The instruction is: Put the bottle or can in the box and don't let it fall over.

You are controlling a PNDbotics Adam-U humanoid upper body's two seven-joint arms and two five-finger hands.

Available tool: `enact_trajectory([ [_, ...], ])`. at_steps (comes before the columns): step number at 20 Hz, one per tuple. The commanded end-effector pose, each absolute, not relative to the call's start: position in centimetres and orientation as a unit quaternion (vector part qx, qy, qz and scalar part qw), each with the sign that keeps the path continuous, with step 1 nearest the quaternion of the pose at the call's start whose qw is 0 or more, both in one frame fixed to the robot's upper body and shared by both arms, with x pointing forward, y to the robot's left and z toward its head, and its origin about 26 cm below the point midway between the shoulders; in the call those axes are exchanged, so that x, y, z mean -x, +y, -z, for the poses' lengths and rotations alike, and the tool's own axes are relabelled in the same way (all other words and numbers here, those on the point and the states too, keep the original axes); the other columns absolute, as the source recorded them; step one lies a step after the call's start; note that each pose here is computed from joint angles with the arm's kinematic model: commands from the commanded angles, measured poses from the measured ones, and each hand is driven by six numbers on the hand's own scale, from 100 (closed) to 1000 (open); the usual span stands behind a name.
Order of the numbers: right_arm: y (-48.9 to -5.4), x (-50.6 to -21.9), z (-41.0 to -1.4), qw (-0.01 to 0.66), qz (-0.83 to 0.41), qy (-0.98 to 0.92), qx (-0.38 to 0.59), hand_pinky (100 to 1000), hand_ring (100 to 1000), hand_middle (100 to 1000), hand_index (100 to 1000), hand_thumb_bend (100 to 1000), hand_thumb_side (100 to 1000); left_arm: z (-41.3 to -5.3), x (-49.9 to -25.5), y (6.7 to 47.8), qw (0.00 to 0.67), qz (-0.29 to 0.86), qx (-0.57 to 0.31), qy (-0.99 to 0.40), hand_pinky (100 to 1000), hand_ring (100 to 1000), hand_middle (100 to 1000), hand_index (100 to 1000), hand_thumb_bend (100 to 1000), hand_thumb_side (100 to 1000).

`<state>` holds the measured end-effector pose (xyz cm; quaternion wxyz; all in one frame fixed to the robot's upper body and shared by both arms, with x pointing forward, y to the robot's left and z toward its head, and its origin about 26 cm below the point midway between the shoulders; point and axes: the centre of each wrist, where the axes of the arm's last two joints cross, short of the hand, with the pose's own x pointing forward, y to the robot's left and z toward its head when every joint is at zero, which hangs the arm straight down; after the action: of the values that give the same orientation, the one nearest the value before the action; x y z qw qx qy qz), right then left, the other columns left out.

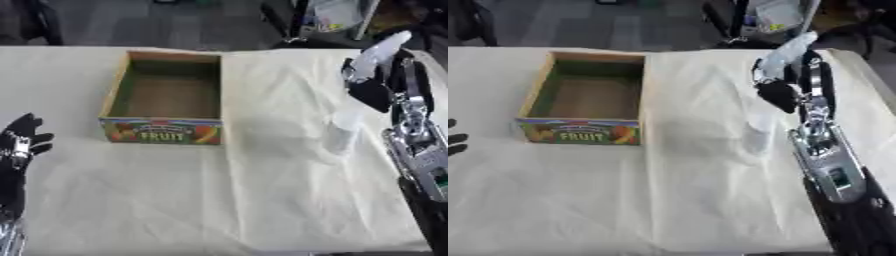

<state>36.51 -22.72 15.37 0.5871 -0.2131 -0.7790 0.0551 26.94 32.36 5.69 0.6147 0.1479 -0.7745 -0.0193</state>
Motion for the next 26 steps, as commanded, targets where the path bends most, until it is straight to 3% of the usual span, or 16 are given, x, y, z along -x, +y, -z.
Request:
enact_trajectory([
  [1,-23.2,-36.5,-17.8,0.559,-0.072,-0.798,0.214,649,453,376,623,198,100,-6.5,-27.0,32.4,0.604,0.028,-0.149,-0.782,765,738,799,889,393,818],
  [16,-20.7,-38.0,-27.3,0.466,-0.167,-0.856,0.147,648,455,372,615,212,100,-7.9,-28.2,31.1,0.583,0.041,-0.121,-0.802,764,738,798,886,386,816],
  [26,-16.5,-41.3,-28.8,0.453,-0.207,-0.864,0.073,648,451,372,616,192,100,-9.7,-29.6,29.6,0.559,0.056,-0.088,-0.823,763,737,797,886,387,812],
])
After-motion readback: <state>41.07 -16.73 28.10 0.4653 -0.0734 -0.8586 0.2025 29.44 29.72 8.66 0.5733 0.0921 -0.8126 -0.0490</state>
